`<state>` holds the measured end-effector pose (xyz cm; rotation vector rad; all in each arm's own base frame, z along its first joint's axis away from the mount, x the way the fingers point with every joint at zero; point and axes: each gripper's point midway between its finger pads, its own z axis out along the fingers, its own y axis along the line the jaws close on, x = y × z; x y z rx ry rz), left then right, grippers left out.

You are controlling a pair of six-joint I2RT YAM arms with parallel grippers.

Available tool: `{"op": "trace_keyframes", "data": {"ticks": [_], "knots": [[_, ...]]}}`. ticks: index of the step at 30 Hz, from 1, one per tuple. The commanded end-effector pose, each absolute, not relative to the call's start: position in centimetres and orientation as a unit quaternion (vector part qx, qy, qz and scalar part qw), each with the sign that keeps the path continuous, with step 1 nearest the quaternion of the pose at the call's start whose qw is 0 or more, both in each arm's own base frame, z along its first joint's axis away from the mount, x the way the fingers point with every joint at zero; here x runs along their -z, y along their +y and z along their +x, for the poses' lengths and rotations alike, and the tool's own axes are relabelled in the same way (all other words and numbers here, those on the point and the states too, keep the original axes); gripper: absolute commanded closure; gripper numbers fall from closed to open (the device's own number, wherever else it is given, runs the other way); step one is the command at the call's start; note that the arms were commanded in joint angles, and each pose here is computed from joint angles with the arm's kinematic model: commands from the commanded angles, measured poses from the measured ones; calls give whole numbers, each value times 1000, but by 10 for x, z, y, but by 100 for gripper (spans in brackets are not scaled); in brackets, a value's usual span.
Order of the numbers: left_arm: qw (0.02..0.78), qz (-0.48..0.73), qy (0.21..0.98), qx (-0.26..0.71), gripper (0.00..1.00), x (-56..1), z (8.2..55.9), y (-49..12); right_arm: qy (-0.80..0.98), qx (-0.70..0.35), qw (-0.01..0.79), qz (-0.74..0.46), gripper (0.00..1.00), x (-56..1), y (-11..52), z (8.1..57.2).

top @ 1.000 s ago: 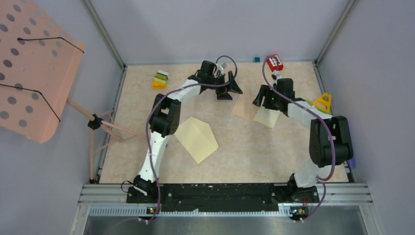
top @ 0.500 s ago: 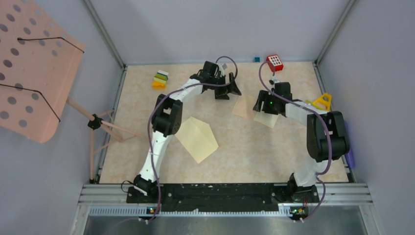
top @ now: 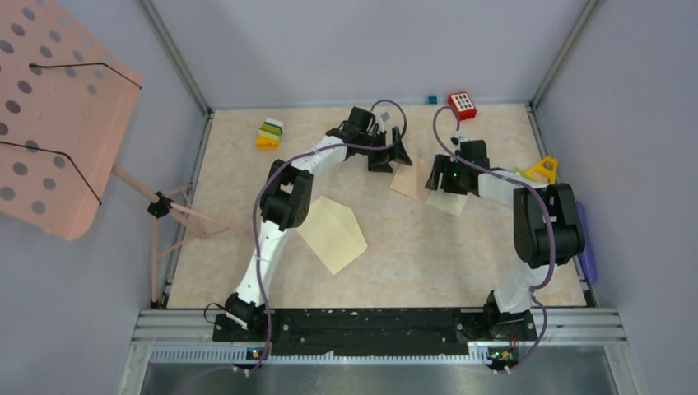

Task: Place the letter into the envelope and seal it
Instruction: Fold the letter at the center of the board.

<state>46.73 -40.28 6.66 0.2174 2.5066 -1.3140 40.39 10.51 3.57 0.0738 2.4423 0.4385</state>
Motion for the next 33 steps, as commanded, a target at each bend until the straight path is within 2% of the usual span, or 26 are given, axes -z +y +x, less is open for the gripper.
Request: {"op": "trace_keyframes", "data": {"ticks": [1,9,18,22,33], "knots": [[131,80,867,474,2,-61,460,-413,931,-162,326,20,33,-30,106,405],[107,87,834,534,2,-84,449,-428,932,-170,320,13,33,-27,110,404],[97,95,820,556,2,-98,442,-436,925,-191,327,-2,33,-34,122,405],[97,95,819,558,7,-102,441,-436,917,-211,340,-13,33,-49,128,406],[117,87,819,555,11,-116,452,-424,898,-233,370,-49,32,-117,112,397]]}}
